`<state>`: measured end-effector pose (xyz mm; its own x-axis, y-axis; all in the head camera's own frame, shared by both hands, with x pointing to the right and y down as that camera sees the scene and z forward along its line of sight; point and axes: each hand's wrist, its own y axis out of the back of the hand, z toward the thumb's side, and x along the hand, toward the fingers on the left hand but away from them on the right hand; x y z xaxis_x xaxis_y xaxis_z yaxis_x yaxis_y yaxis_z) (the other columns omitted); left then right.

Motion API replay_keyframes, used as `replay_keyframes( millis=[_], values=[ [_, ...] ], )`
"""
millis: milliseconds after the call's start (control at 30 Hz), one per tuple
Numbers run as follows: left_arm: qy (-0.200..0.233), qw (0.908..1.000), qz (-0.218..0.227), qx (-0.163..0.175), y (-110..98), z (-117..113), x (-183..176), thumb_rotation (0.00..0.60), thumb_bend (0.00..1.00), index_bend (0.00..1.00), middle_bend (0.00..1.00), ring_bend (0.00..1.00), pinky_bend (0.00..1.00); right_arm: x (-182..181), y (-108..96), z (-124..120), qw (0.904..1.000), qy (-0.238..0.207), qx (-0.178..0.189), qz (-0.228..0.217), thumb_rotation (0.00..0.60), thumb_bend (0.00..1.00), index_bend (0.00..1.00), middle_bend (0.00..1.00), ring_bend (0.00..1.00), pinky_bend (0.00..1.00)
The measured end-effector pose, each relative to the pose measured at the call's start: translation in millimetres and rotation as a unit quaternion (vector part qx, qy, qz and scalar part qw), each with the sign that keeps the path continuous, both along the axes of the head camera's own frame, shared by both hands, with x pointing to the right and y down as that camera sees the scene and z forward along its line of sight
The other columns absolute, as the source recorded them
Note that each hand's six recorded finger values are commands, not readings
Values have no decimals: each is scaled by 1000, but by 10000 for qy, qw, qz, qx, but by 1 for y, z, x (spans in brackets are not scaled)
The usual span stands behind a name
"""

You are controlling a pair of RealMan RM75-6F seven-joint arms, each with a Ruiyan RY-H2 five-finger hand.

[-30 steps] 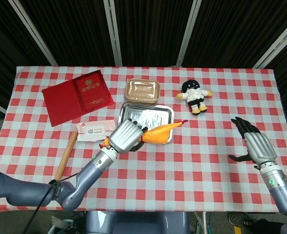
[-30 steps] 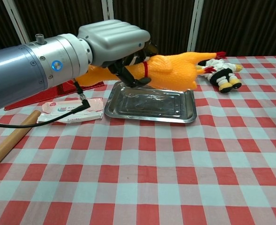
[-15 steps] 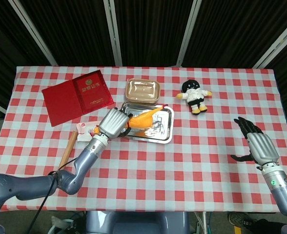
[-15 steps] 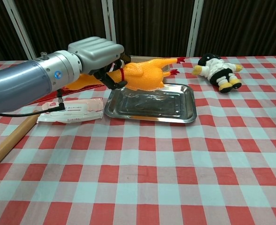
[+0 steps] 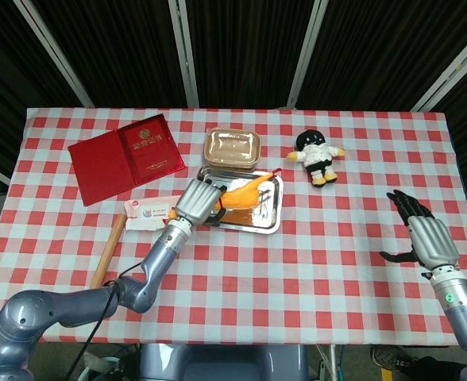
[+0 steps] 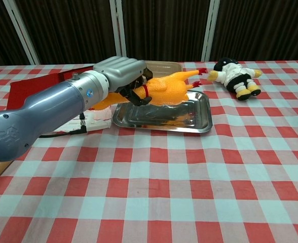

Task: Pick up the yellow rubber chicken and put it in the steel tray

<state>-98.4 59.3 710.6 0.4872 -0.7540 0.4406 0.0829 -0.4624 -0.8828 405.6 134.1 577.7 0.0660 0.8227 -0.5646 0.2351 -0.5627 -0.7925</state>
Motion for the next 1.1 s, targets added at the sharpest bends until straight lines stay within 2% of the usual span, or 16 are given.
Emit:
replay_keyframes(
  millis=[100, 233, 333, 500, 667, 900, 1100],
  values=[
    [27, 10000, -19, -53, 2, -1, 2, 600, 242, 45, 86, 65, 154, 2, 0, -1, 10000, -14, 25, 31, 600, 80, 0, 0, 0, 126],
    [74, 10000, -11, -64, 3, -6, 2, 600, 179, 0, 11, 3, 77, 5, 3, -1, 10000, -31, -2, 55, 600, 80, 0, 0, 0, 126],
    [100, 9999, 6, -68, 5, -9, -1, 600, 153, 0, 0, 0, 40, 6, 4, -1, 10000, -54, -10, 81, 600, 80, 0, 0, 0, 126],
    [251, 9997, 29, -27, 5, -21, -7, 600, 151, 0, 7, 0, 34, 8, 4, -3, 10000, -39, 18, 69, 600, 80, 0, 0, 0, 126],
    [517, 9984, -94, 188, 0, -44, -23, 600, 152, 66, 96, 13, 35, 11, 4, -6, 9999, -1, 82, 79, 600, 79, 0, 0, 0, 126],
    [690, 9951, -599, 380, -1, -81, -88, 600, 152, 152, 135, 35, 35, 19, 3, -6, 9995, 224, 213, 108, 600, 84, 0, 0, 0, 126],
    [543, 9917, -1118, 324, 16, -102, -170, 600, 153, 180, 142, 35, 35, 24, 5, -4, 9983, 383, 410, 176, 600, 86, 0, 0, 0, 126]
  ],
)
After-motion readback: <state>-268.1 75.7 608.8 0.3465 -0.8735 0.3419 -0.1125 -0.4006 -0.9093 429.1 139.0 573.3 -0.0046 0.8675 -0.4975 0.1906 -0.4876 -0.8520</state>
